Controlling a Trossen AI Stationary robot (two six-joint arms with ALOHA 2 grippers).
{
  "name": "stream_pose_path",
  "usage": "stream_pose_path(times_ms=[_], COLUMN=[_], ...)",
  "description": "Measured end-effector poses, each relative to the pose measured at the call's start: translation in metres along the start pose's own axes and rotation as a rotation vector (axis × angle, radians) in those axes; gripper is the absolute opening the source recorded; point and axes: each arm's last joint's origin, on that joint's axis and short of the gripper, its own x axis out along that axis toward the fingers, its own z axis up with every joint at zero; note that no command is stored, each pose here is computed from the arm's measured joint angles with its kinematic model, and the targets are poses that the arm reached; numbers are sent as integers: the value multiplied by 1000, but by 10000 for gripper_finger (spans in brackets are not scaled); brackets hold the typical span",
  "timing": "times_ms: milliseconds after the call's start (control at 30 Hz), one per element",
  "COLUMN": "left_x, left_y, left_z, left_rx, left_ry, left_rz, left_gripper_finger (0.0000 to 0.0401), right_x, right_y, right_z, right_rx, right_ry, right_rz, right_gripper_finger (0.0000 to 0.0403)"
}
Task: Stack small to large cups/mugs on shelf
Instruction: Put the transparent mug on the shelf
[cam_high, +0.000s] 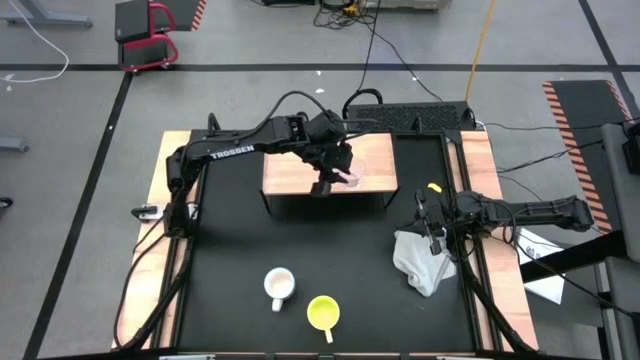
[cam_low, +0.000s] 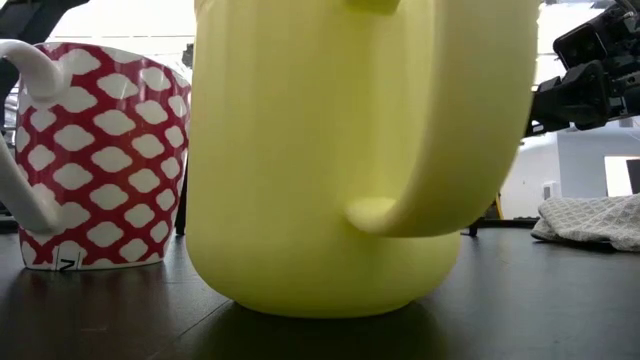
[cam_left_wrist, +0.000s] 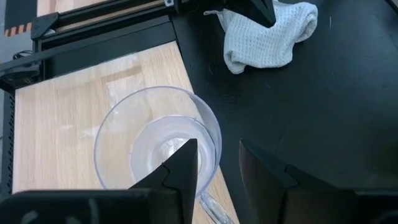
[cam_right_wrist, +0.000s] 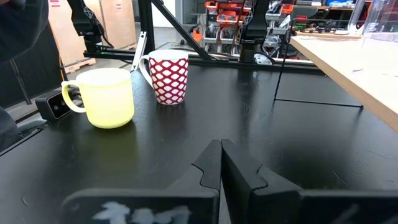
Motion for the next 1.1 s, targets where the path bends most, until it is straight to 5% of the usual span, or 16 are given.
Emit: stream_pose_path(times_ms=[1100], left_x=[1], left_y=[2], left_z=[0], left_rx=[4], left_ry=[2], left_rz=[15], left_gripper_finger=[120], right_x=[0], right_y=[0], right_z=[0], right_rx=[4], right_ry=[1], right_rz=[0], right_gripper_finger=[0])
